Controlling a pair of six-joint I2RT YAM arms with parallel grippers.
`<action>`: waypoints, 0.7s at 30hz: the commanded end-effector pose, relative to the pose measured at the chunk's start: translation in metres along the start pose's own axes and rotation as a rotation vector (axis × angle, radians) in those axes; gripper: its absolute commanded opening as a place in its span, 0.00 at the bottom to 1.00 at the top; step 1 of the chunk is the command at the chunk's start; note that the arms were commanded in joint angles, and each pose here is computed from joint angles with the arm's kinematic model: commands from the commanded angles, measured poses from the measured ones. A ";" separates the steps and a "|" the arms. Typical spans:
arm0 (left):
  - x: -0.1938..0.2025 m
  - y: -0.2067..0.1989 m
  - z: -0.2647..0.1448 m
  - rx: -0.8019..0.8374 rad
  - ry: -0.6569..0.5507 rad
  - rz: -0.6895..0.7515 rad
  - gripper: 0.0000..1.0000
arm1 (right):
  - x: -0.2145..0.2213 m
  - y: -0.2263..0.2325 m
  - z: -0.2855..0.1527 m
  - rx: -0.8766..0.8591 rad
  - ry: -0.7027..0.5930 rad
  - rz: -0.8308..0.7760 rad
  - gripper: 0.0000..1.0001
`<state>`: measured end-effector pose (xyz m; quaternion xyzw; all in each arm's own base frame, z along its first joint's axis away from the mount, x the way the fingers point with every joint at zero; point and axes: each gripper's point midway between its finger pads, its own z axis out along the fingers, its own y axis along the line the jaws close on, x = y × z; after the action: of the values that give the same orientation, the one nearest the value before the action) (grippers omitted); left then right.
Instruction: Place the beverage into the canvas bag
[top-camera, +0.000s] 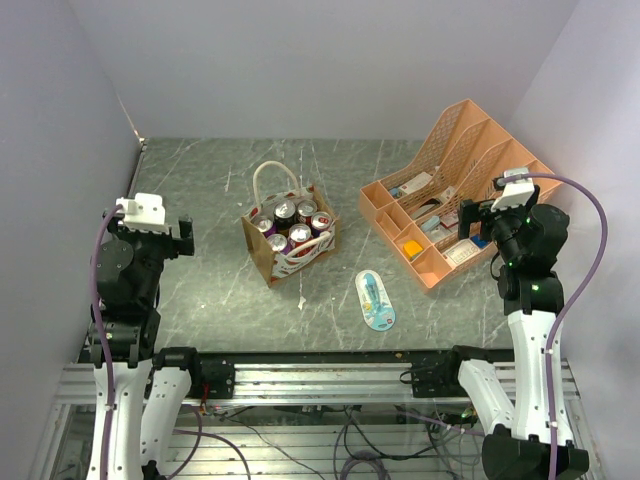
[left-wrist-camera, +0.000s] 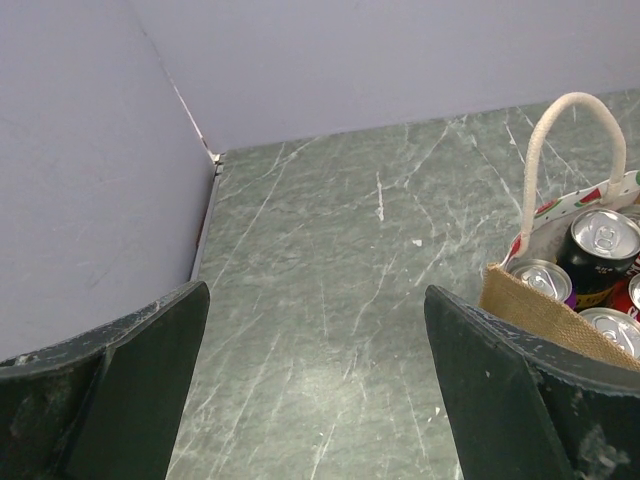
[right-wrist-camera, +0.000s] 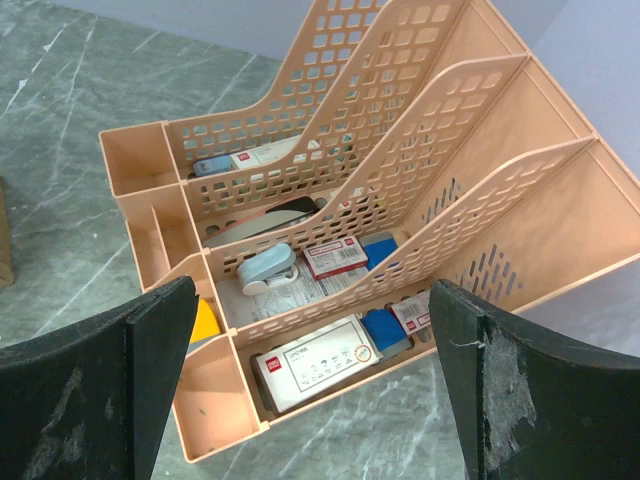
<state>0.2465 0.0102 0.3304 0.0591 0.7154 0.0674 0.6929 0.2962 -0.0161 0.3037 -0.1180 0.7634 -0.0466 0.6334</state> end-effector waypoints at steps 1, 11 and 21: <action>-0.008 0.001 -0.002 0.005 -0.015 -0.005 0.99 | -0.001 -0.008 -0.001 0.039 -0.002 -0.008 1.00; -0.007 0.000 -0.002 0.012 -0.016 0.001 0.99 | -0.002 -0.009 -0.004 0.040 -0.008 -0.024 1.00; -0.005 0.000 0.000 0.009 -0.006 0.003 0.99 | 0.000 -0.007 -0.001 0.035 0.004 -0.027 1.00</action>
<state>0.2462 0.0097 0.3270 0.0608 0.7201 0.0658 0.6881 0.2960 -0.0196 0.3037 -0.1192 0.7637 -0.0580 0.6319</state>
